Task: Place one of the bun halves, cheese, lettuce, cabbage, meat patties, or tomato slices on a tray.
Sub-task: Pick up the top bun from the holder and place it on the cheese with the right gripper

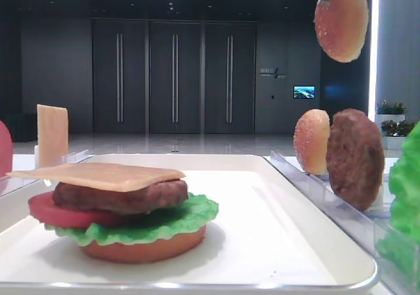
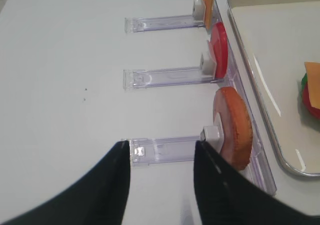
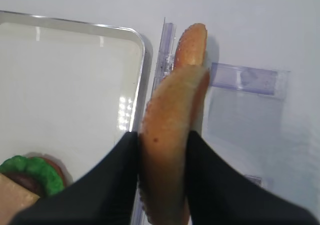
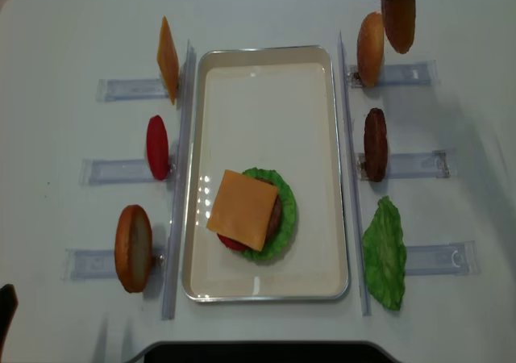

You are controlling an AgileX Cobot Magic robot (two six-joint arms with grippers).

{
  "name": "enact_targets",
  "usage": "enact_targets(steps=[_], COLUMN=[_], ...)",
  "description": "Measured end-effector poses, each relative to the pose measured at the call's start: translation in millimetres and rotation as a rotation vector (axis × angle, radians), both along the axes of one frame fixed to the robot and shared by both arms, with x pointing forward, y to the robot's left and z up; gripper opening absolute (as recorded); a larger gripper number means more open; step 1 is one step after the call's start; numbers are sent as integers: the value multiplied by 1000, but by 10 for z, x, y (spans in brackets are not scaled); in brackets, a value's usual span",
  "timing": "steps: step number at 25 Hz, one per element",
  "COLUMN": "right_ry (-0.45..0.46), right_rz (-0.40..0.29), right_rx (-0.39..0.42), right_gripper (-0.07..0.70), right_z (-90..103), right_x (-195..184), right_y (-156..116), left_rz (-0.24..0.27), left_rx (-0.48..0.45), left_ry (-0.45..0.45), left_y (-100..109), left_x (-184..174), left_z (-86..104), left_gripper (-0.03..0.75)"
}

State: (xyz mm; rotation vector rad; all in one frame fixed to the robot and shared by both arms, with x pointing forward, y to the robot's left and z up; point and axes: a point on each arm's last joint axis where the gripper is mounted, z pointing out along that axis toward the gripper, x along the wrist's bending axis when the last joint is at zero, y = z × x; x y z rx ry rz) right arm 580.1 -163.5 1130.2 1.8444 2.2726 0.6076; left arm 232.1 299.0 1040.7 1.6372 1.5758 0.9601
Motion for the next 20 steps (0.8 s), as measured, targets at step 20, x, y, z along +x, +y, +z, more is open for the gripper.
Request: enact_targets(steps=[20], right_ry=[-32], right_rz=[-88], right_rx=[198], right_gripper=[206], right_z=[310], right_x=[-1927], right_y=[-431], left_rz=[0], left_rx=[0], left_ry=[0], left_y=[0], left_x=[0], left_z=[0], left_gripper=[327])
